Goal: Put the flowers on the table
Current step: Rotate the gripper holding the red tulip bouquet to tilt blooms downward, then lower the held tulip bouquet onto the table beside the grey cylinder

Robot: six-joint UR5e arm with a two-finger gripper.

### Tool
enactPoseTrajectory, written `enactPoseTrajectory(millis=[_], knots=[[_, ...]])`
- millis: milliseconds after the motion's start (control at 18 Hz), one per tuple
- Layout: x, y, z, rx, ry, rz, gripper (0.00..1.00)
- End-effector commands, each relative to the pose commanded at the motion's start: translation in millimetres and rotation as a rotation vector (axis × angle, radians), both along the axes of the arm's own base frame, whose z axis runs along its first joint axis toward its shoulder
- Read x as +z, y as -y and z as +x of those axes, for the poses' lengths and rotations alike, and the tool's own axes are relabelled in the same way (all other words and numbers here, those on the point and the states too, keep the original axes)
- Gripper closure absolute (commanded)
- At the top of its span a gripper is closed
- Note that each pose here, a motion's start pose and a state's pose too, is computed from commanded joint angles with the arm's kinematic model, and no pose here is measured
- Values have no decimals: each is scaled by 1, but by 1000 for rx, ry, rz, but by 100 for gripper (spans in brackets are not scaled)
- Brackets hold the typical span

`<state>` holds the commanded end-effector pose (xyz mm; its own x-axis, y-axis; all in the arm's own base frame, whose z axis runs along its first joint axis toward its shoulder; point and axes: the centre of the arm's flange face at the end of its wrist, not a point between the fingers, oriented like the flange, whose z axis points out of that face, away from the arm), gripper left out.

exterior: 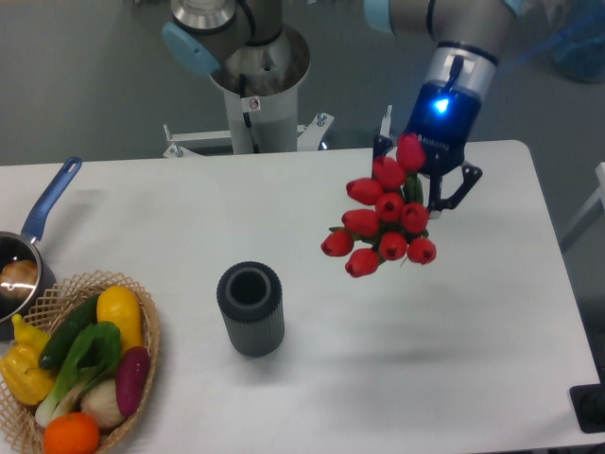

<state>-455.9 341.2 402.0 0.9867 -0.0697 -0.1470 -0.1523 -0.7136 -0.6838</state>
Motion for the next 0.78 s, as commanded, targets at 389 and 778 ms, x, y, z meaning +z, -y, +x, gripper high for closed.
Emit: enactPoseTrajectory(millis=[389,778], knots=[[-25,-16,7,-48,-95,-236,46],[-63,-42,14,-92,-78,-348,47]])
